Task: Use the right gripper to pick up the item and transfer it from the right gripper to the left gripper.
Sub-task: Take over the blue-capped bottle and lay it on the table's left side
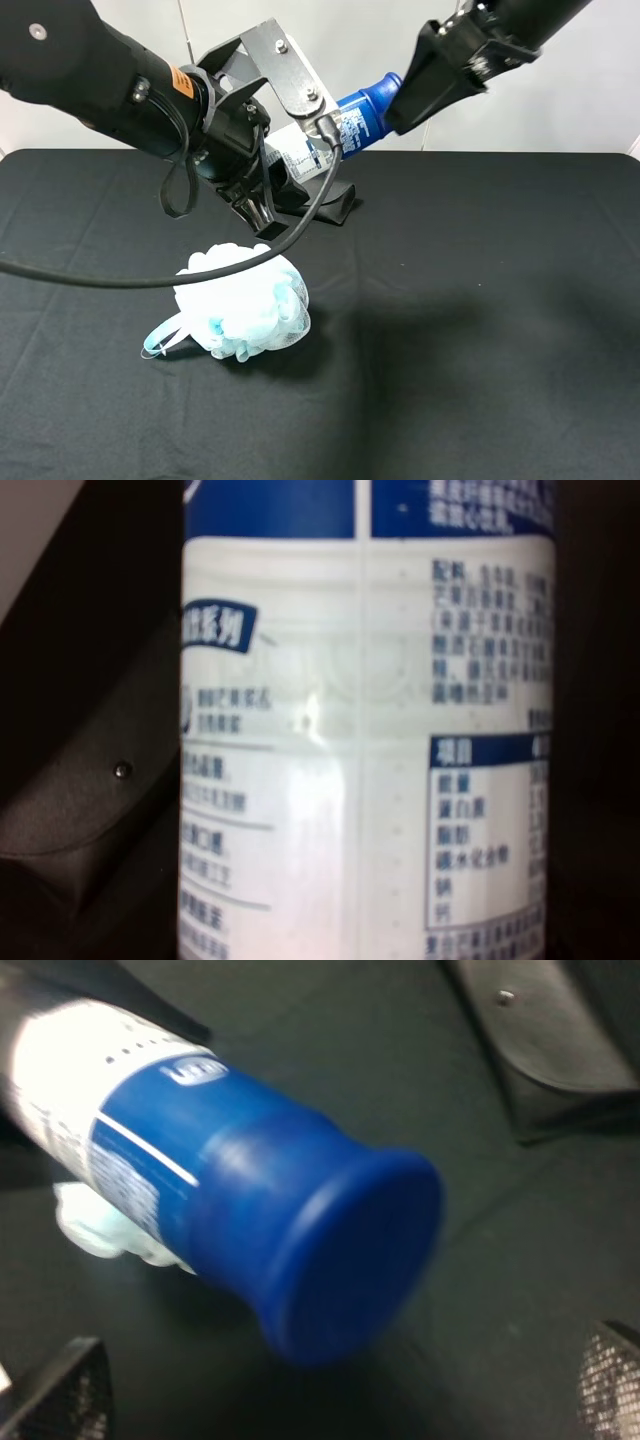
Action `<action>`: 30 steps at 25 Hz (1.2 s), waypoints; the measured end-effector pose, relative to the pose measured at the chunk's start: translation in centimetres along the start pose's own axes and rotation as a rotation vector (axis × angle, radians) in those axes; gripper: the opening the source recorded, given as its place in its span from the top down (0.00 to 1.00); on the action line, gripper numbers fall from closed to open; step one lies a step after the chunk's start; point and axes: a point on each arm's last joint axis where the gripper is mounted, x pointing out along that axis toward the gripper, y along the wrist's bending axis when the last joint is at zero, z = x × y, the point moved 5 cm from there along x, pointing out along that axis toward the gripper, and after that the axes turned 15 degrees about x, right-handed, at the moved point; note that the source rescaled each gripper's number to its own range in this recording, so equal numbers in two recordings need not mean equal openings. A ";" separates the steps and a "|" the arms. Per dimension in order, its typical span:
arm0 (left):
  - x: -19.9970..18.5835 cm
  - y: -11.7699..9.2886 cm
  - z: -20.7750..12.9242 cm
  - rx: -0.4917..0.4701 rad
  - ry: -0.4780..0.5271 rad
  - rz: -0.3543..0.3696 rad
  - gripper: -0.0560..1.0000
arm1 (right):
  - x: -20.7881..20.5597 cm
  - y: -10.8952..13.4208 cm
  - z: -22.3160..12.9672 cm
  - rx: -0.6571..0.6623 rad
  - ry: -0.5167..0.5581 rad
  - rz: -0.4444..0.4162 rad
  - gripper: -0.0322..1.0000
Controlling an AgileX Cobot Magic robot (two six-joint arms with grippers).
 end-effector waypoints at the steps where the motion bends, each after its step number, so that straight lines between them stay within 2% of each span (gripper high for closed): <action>1: 0.0 0.0 0.0 0.000 0.000 0.000 0.93 | -0.4 -0.1 -0.1 -0.002 -0.005 -0.018 0.00; 12: 0.0 0.0 0.0 0.000 0.000 0.000 0.93 | -5.4 0.6 -1.7 0.050 -0.065 -0.144 0.00; 18: 0.0 0.0 0.0 0.000 0.000 0.000 0.93 | -7.9 1.5 -3.2 0.082 -0.125 -0.168 0.00; 23: 0.0 0.0 0.0 0.000 -0.001 0.001 0.93 | -8.7 2.1 -5.8 0.124 -0.137 -0.168 0.00; 30: 0.0 0.0 0.0 0.000 -0.001 0.001 0.93 | -8.3 2.5 -11.2 0.171 -0.101 -0.167 0.00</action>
